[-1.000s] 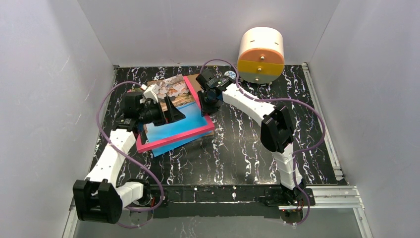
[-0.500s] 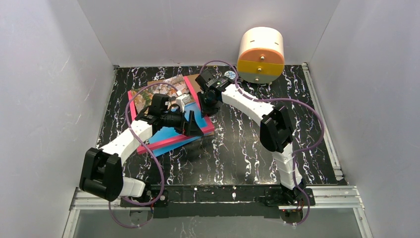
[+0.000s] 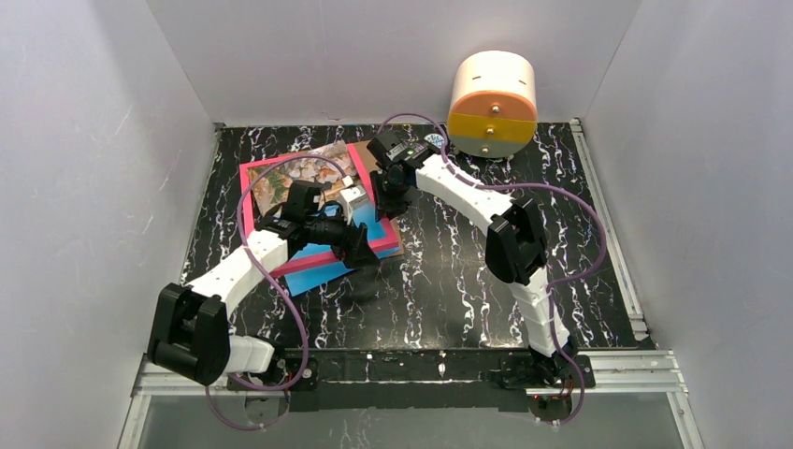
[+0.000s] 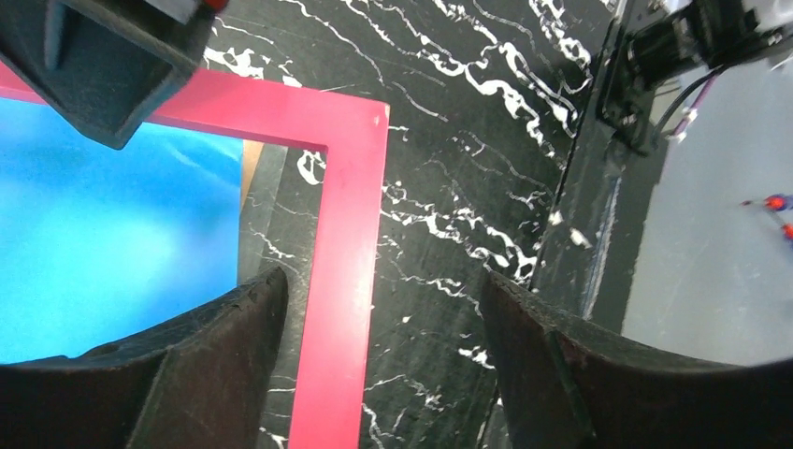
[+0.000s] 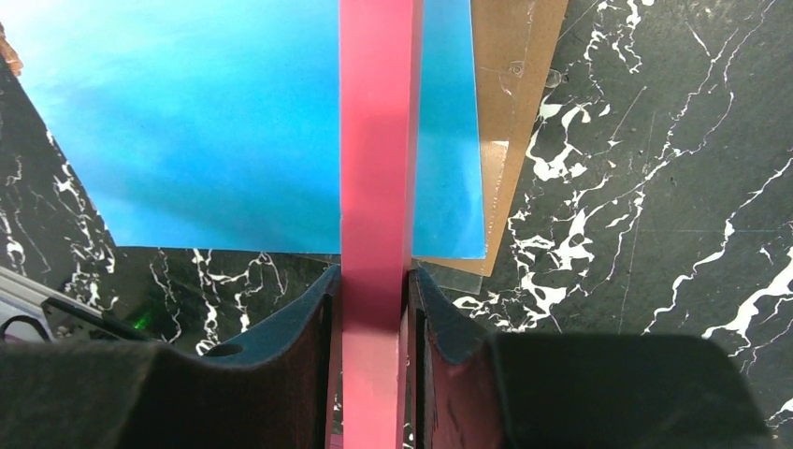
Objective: Put the photo into the frame
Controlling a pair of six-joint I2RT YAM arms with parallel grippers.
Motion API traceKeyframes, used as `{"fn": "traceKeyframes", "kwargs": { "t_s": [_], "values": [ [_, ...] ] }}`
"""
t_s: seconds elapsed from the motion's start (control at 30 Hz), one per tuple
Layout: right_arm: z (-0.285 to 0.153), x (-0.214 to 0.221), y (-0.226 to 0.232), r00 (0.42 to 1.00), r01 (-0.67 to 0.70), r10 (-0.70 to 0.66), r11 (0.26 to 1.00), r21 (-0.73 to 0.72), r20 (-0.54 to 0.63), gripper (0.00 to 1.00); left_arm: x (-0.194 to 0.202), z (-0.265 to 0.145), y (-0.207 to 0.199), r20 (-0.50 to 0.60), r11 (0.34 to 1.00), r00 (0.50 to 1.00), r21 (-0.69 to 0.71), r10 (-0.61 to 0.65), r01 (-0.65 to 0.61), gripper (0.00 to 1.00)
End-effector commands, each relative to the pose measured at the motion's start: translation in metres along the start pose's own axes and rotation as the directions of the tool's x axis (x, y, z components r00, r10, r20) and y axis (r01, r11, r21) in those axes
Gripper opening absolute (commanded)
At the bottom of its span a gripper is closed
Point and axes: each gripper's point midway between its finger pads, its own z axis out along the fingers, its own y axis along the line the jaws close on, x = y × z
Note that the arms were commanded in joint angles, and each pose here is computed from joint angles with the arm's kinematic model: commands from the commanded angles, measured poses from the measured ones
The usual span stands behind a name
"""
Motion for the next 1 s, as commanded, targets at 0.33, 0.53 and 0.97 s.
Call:
{"fn": "traceKeyframes", "kwargs": {
  "t_s": [0.33, 0.53, 0.97],
  "values": [
    [-0.028, -0.017, 0.024, 0.998, -0.058, 0.060, 0.988, -0.146, 0.007, 0.17, 0.008, 0.000, 0.012, -0.089, 0.992, 0.988, -0.011, 0.125, -0.126, 0.27],
    [-0.017, -0.015, 0.012, 0.993, -0.120, 0.117, 0.981, -0.152, -0.024, 0.42, -0.008, -0.003, 0.011, -0.066, 0.985, 0.983, -0.024, 0.169, -0.171, 0.09],
    [-0.015, -0.042, 0.015, 0.978, -0.195, 0.201, 0.812, -0.550, -0.051, 0.63, -0.012, -0.006, 0.013, -0.068, 0.982, 0.981, -0.041, 0.182, -0.185, 0.02]
  ]
}}
